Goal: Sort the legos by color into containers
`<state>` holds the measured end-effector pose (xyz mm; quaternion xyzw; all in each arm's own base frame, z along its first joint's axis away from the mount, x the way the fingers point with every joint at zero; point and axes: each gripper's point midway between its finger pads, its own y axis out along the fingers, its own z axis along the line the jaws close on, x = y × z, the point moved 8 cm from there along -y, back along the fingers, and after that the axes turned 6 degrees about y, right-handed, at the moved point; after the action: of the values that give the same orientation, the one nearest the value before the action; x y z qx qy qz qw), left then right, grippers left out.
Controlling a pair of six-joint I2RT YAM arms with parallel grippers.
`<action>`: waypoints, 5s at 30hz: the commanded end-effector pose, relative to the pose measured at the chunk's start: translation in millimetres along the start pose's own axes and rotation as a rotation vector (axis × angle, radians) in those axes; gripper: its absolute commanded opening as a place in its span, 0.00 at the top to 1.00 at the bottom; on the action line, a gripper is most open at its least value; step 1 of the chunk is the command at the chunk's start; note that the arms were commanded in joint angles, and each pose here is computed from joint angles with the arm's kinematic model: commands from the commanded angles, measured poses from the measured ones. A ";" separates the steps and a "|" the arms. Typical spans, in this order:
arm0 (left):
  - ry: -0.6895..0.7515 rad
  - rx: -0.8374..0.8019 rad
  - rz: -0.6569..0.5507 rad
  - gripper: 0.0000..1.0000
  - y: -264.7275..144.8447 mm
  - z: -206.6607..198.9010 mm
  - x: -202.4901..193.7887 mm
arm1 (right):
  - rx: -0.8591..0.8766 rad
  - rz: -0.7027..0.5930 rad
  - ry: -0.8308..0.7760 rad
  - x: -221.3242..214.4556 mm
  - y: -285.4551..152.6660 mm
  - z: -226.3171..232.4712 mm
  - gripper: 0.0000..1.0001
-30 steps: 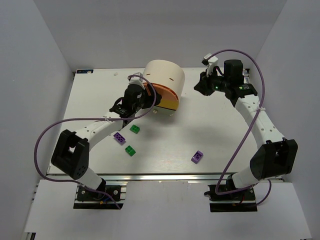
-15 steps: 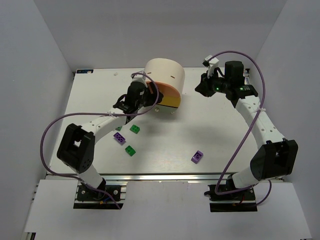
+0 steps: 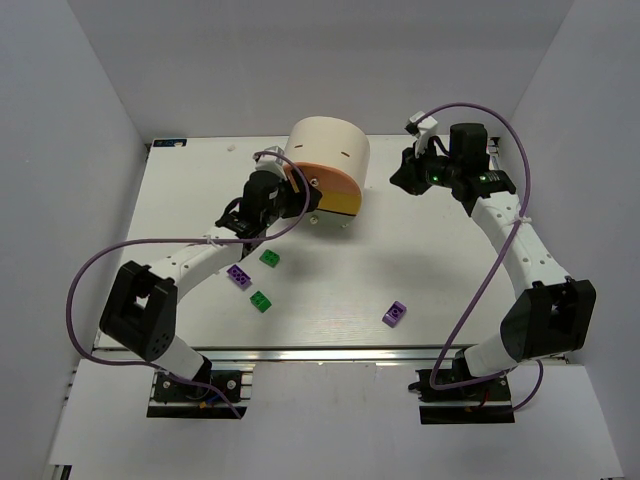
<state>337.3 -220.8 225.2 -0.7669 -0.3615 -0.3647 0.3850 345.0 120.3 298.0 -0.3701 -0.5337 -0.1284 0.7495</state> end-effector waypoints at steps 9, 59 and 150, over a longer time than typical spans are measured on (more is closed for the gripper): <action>0.007 -0.010 0.022 0.24 33.5 3.8 -5.1 | -0.008 -0.058 -0.038 12.4 -12.2 3.1 0.82; -0.064 -0.027 0.017 0.14 -52.7 6.6 -18.3 | 0.768 0.072 -0.636 -93.7 -32.7 57.0 0.21; -0.259 0.788 0.356 0.14 -95.5 130.9 -85.3 | 0.187 -0.098 -0.354 30.2 35.4 117.2 0.89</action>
<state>240.1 -88.0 119.6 -0.6513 -0.3725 -0.0115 0.6610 300.7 232.5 302.5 -0.3392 -0.6676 0.0028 0.6628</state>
